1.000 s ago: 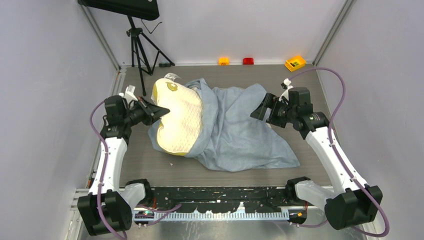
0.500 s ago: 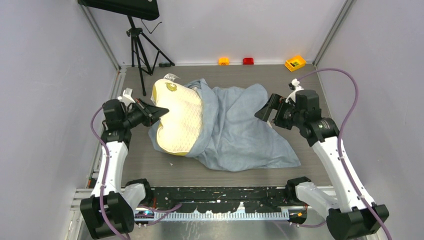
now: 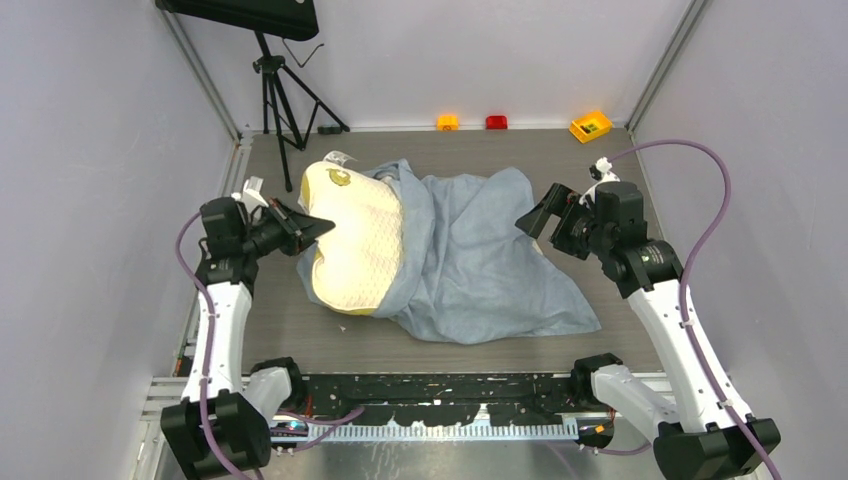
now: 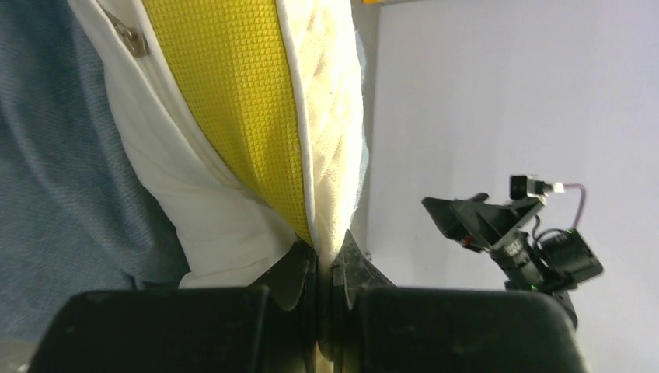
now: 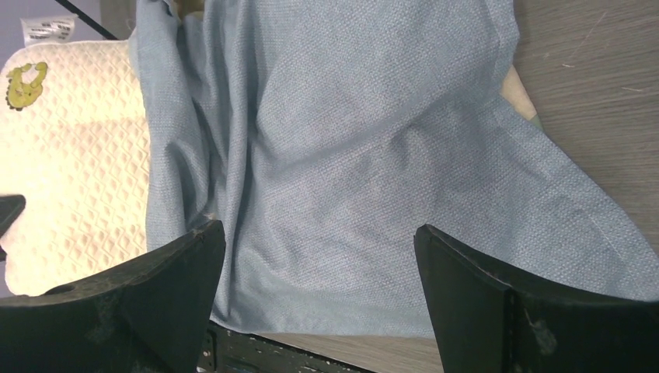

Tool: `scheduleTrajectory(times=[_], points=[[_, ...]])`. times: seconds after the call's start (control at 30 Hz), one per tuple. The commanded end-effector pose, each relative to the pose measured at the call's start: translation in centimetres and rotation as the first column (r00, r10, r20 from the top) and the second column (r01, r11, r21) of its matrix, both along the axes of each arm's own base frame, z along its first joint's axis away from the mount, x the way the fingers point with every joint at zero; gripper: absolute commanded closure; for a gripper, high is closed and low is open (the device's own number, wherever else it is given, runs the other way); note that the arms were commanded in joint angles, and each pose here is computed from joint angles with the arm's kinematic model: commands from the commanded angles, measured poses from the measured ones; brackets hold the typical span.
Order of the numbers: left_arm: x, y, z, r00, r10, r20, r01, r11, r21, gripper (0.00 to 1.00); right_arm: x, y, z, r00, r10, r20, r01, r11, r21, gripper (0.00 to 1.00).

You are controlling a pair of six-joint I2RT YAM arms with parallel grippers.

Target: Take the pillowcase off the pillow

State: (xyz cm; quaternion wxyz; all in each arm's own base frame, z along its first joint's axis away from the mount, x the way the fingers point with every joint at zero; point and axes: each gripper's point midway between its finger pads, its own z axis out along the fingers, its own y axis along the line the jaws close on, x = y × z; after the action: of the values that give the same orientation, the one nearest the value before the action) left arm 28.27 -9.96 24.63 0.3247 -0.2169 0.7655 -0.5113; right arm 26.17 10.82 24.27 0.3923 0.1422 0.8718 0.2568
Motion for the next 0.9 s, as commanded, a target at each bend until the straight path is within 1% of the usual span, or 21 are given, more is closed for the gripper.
scheduleTrajectory(times=[0.0, 0.03, 0.07, 0.1, 0.13, 0.2, 0.23, 0.27, 0.3, 0.33, 0.37, 0.5, 0.57, 0.7, 0.8, 0.87], points=[[-1.4, 2.1, 2.3, 0.995, 0.051, 0.084, -0.072, 0.964, 0.258, 1.0, 0.9, 0.7, 2.1, 0.996, 0.008, 0.092, -0.012, 0.999, 0.049, 0.04], [-1.7, 2.6, 1.9, 0.995, 0.08, 0.067, -0.096, 0.953, 0.288, 1.0, 0.9, 1.0, 2.1, 0.995, 0.022, 0.094, -0.028, 0.997, 0.065, 0.04], [-1.7, 2.9, 1.3, 0.993, 0.109, 0.046, -0.118, 0.949, 0.292, 1.0, 0.9, 1.4, 2.1, 0.995, 0.035, 0.096, -0.042, 0.996, 0.079, 0.05], [-1.7, 3.0, 0.7, 0.99, 0.141, 0.012, -0.139, 0.953, 0.269, 1.0, 0.9, 1.7, 2.0, 0.994, 0.047, 0.094, -0.055, 0.994, 0.093, 0.04], [-1.6, 2.8, 0.1, 0.987, 0.159, -0.026, -0.149, 0.963, 0.226, 1.0, 0.8, 1.9, 2.0, 0.994, 0.059, 0.095, -0.069, 0.993, 0.101, 0.05], [-1.1, 1.5, 0.1, 0.995, 0.101, 0.005, -0.101, 0.989, 0.108, 1.0, 0.8, 2.4, 2.0, 0.993, 0.083, 0.089, -0.093, 0.989, 0.115, 0.04], [-0.7, 0.7, 0.9, 0.997, 0.073, 0.034, -0.074, 0.997, 0.018, 1.0, 0.7, 2.6, 2.0, 0.992, 0.095, 0.086, -0.105, 0.987, 0.12, 0.04], [-0.4, 0.3, 1.2, 0.996, 0.05, 0.07, -0.047, 0.998, -0.044, 1.0, 0.6, 2.9, 2.1, 0.991, 0.108, 0.084, -0.118, 0.985, 0.127, 0.04], [-0.3, 0.0, 1.3, 0.996, 0.041, 0.08, -0.033, 0.995, -0.091, 1.0, 0.5, 3.1, 2.1, 0.99, 0.115, 0.079, -0.125, 0.983, 0.136, 0.04], [-0.1, 0.0, 1.1, 0.996, 0.043, 0.081, -0.034, 0.994, -0.105, 1.0, 0.5, 3.2, 2.1, 0.99, 0.119, 0.074, -0.128, 0.981, 0.147, 0.04], [0.0, 0.0, 1.0, 0.996, 0.034, 0.083, -0.026, 0.995, -0.094, 1.0, 0.5, 3.5, 2.2, 0.989, 0.131, 0.072, -0.141, 0.977, 0.16, 0.04], [-0.8, 0.3, 0.4, 0.997, 0.046, 0.058, -0.049, 0.997, 0.053, 1.0, 0.4, 5.1, 2.1, 0.985, 0.156, 0.069, -0.166, 0.967, 0.195, 0.04], [-1.1, 0.5, 0.9, 0.995, 0.061, 0.084, -0.069, 0.993, 0.1, 1.0, 0.3, 6.5, 2.0, 0.981, 0.179, 0.071, -0.19, 0.963, 0.189, 0.04], [-1.3, 0.8, 0.2, 0.992, 0.111, 0.061, -0.119, 0.981, 0.15, 1.0, 0.0, 11.0, 1.6, 0.97, 0.234, 0.064, -0.241, 0.96, 0.141, 0.04], [-1.4, 0.2, -0.1, 0.994, 0.095, 0.051, -0.102, 0.98, 0.168, 1.0, -0.9, 15.6, 1.1, 0.952, 0.302, 0.051, -0.306, 0.941, 0.141, 0.04], [-1.5, -0.1, -0.1, 0.995, 0.082, 0.052, -0.09, 0.98, 0.179, 1.0, -1.1, 17.7, 0.3, 0.949, 0.314, 0.031, -0.315, 0.94, 0.133, 0.04]])
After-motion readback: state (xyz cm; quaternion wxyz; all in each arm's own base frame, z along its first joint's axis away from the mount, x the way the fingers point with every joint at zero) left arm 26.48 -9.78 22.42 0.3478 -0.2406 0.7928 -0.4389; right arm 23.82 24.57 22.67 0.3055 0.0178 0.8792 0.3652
